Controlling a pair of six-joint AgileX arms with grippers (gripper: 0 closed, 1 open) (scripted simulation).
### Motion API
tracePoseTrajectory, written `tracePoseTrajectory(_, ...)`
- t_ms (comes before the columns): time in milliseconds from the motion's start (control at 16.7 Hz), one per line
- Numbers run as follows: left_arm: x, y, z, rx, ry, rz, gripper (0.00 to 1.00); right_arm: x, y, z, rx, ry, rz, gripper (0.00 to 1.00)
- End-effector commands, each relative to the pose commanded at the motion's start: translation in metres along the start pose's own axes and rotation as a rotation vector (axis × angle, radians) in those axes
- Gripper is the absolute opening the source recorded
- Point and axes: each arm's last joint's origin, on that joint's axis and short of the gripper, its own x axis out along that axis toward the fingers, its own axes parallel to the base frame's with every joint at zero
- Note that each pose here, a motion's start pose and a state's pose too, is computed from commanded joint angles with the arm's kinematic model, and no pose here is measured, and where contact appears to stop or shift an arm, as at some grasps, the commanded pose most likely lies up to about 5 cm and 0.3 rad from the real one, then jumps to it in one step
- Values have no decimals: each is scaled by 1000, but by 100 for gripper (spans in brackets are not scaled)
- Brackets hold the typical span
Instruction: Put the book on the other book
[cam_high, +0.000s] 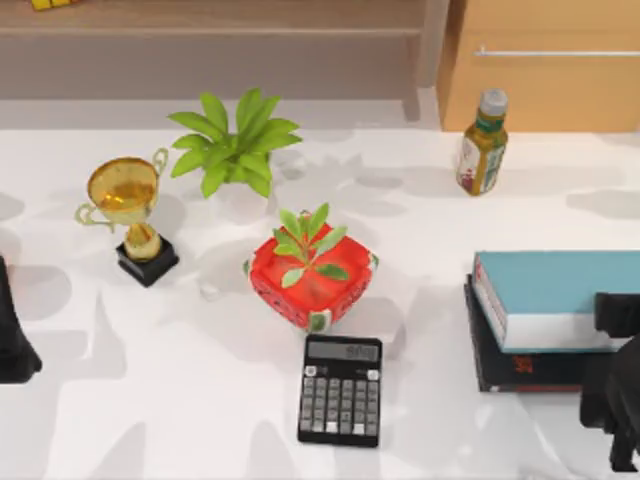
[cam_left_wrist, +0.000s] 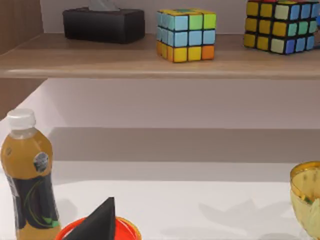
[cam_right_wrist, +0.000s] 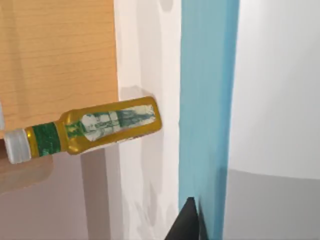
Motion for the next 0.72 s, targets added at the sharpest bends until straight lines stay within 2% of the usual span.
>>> tracePoseTrajectory(360,0,0,0,0,0,0,100,0,0,0,0,0,0,98)
tracePoseTrajectory(720,0,0,0,0,0,0,100,0,0,0,0,0,0,100)
